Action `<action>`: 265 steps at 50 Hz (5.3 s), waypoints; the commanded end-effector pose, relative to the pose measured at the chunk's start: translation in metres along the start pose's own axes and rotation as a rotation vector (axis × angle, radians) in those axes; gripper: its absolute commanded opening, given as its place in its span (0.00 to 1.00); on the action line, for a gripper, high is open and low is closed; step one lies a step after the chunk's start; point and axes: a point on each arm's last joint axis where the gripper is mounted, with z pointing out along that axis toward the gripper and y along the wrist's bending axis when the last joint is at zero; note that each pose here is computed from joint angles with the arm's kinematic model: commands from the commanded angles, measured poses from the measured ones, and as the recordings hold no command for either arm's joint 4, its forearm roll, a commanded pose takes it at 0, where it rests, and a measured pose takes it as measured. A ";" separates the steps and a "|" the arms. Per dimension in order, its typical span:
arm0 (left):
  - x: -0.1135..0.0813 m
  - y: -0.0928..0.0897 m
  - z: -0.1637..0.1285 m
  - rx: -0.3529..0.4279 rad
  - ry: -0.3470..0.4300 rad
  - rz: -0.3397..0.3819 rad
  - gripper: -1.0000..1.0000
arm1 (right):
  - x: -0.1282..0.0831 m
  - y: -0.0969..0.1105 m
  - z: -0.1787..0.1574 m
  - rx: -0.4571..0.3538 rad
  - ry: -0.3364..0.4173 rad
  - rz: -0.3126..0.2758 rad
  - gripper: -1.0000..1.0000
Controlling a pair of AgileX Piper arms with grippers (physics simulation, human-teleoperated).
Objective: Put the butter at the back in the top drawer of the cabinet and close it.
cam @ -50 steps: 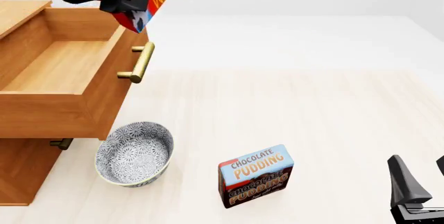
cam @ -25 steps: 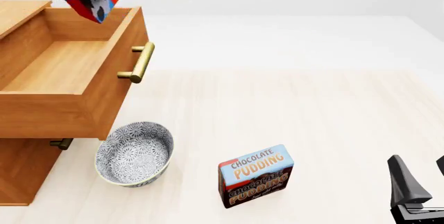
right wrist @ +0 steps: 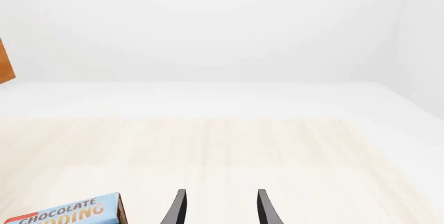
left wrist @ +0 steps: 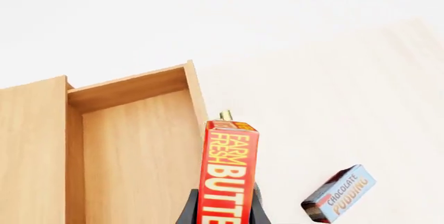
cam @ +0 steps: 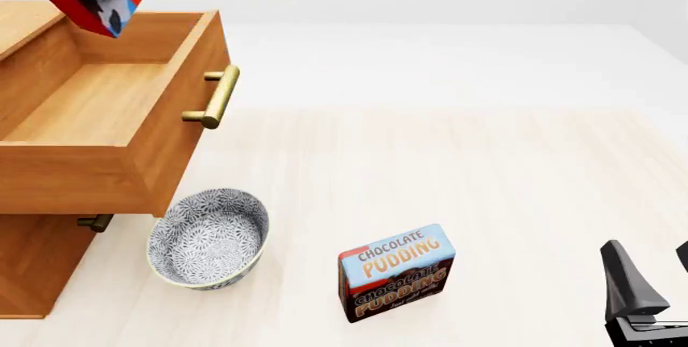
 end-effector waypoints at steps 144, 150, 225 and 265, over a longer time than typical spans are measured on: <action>0.056 0.070 0.081 -0.229 0.167 -0.281 0.00 | 0.000 0.000 0.000 0.000 0.000 0.000 1.00; 0.057 0.073 0.082 -0.236 0.167 -0.288 0.00 | 0.000 0.000 0.000 0.000 0.000 0.000 1.00; 0.070 0.101 0.106 -0.298 0.201 -0.313 0.00 | 0.000 0.000 0.000 0.000 0.000 0.000 1.00; 0.075 0.106 0.117 -0.302 0.215 -0.314 0.00 | 0.000 0.000 0.000 0.000 0.000 0.000 1.00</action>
